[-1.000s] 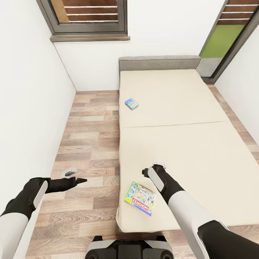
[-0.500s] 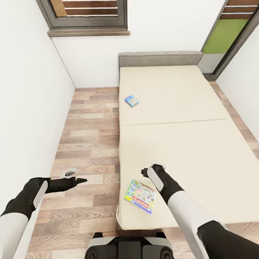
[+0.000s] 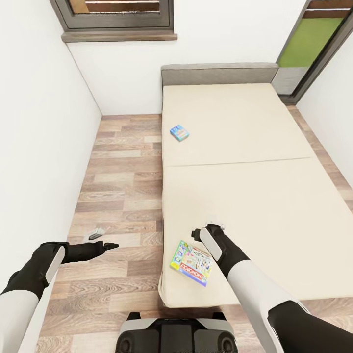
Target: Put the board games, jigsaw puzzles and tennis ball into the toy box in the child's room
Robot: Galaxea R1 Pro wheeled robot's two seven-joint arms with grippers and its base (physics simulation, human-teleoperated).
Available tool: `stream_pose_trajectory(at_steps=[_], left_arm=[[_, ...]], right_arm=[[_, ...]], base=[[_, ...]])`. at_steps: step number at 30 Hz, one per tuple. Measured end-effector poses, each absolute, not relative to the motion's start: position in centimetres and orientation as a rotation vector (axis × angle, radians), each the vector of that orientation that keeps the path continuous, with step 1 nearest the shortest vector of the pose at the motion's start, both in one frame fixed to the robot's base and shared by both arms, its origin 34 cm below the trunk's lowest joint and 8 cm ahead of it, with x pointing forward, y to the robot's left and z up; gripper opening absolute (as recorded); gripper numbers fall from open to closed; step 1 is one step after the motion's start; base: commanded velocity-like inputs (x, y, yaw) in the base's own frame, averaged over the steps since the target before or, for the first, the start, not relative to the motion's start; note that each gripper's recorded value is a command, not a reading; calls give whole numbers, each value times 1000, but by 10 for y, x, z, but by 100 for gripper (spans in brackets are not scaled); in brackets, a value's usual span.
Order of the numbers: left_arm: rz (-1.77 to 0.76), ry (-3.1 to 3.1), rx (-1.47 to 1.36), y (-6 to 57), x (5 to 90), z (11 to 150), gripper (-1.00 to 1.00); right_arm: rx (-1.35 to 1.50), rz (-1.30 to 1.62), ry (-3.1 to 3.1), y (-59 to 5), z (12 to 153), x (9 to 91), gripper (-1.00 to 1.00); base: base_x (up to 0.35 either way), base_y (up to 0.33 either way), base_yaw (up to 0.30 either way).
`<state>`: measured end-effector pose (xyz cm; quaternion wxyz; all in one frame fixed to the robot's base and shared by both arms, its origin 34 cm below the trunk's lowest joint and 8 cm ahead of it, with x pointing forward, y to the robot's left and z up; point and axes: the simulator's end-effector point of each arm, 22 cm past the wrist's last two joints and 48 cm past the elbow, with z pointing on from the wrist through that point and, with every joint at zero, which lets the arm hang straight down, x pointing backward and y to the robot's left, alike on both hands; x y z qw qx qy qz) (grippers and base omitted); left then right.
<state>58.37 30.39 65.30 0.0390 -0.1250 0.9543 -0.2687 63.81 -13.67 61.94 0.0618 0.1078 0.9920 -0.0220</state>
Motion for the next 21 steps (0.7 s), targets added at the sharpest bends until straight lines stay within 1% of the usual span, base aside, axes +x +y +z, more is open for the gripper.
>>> stream_pose_trajectory(at_steps=[3,10,21], left_arm=[[-824,2930,-386,304,582,651,100],[-825,2940,-392,304,578,645,100],[-826,2957,-402,304,571,637,100]], right_arm=[[326,-67,3004,-137,617,636,100],[325,-70,3015,-137,611,632,100],[313,-71,3028,-136,604,631,100]], base=[[-1,46,0],[0,119,0],[0,15,0]])
